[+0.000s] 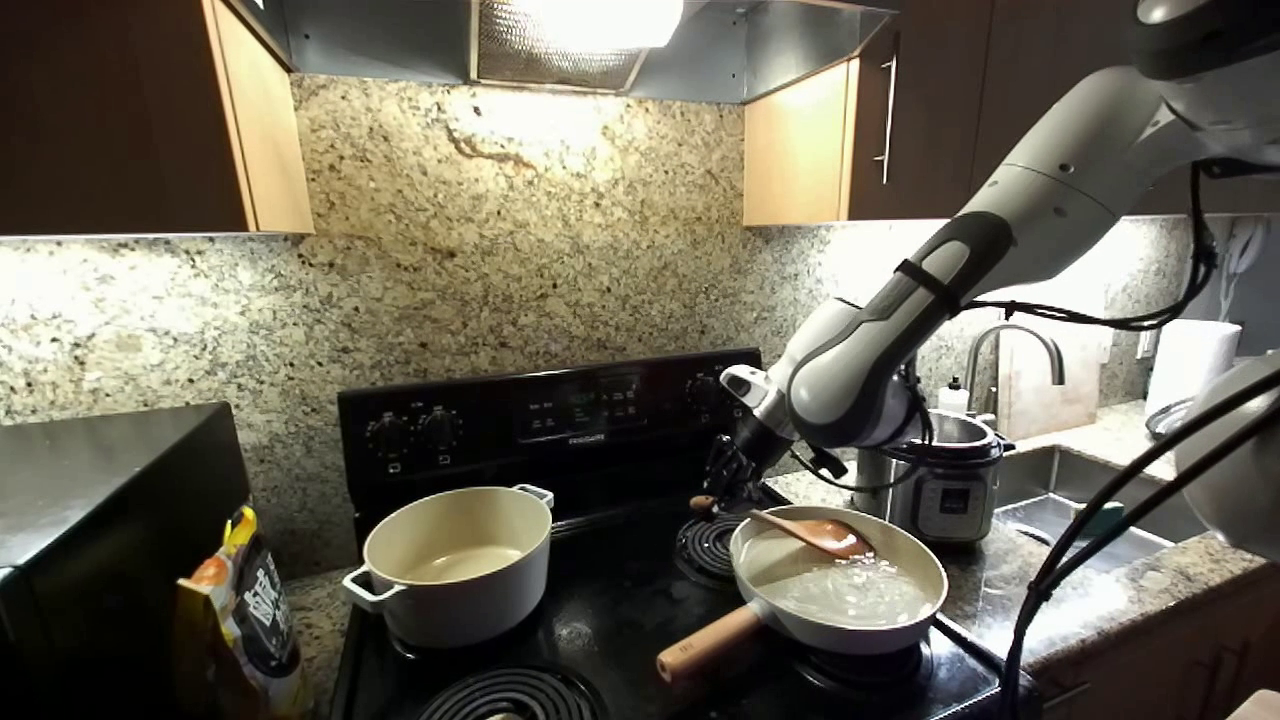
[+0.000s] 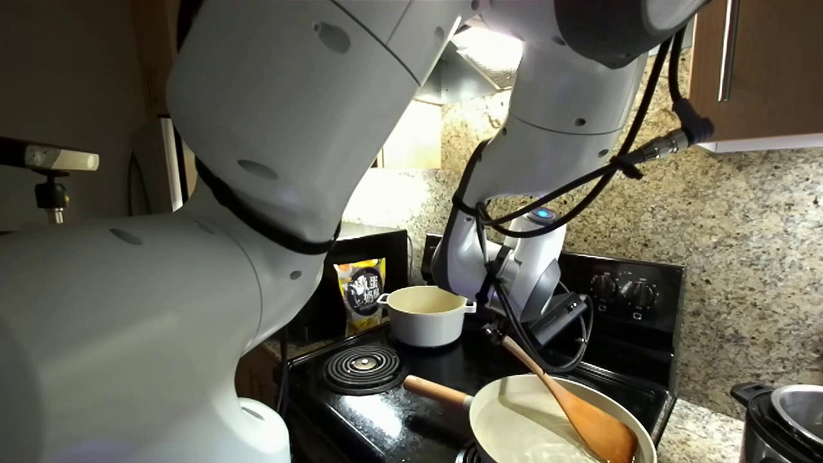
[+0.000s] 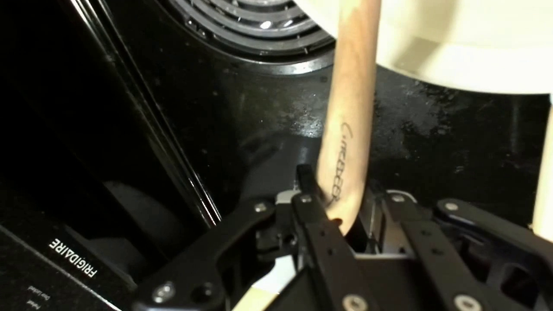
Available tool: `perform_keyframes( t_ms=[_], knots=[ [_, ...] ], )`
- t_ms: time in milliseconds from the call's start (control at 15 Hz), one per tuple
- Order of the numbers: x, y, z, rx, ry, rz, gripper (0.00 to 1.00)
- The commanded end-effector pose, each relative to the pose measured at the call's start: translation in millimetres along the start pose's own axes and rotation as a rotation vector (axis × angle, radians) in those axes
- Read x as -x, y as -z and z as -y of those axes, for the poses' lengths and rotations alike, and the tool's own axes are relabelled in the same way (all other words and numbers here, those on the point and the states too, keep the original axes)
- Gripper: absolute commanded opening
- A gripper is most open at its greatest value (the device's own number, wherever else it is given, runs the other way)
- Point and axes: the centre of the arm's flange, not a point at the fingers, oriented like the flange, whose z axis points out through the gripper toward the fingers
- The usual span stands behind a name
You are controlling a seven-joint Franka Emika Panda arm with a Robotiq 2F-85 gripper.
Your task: Stir the pan with the wooden spoon
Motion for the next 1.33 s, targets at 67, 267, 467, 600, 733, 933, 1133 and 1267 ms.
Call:
perform_keyframes(
  t_ms=[67, 267, 467, 600, 733, 933, 1133, 1267],
  knots=[
    [-38.9, -18.3, -44.4, -0.084, 0.196, -0.017, 0.12],
    [-68.8, -36.3, -48.2, -0.138, 0.342, -0.041, 0.12],
    [-84.5, -45.9, -35.2, -0.148, 0.421, -0.072, 0.12],
    [-87.4, -41.6, -11.7, -0.103, 0.412, -0.066, 0.12],
    [-88.2, -36.3, 13.4, -0.018, 0.373, -0.07, 0.12],
    [-81.3, -17.4, 36.1, 0.147, 0.313, -0.08, 0.12],
    [-83.4, 17.7, 42.3, 0.248, 0.314, -0.036, 0.12],
    [-97.6, 40.9, 30.5, 0.258, 0.33, 0.028, 0.12]
  ],
)
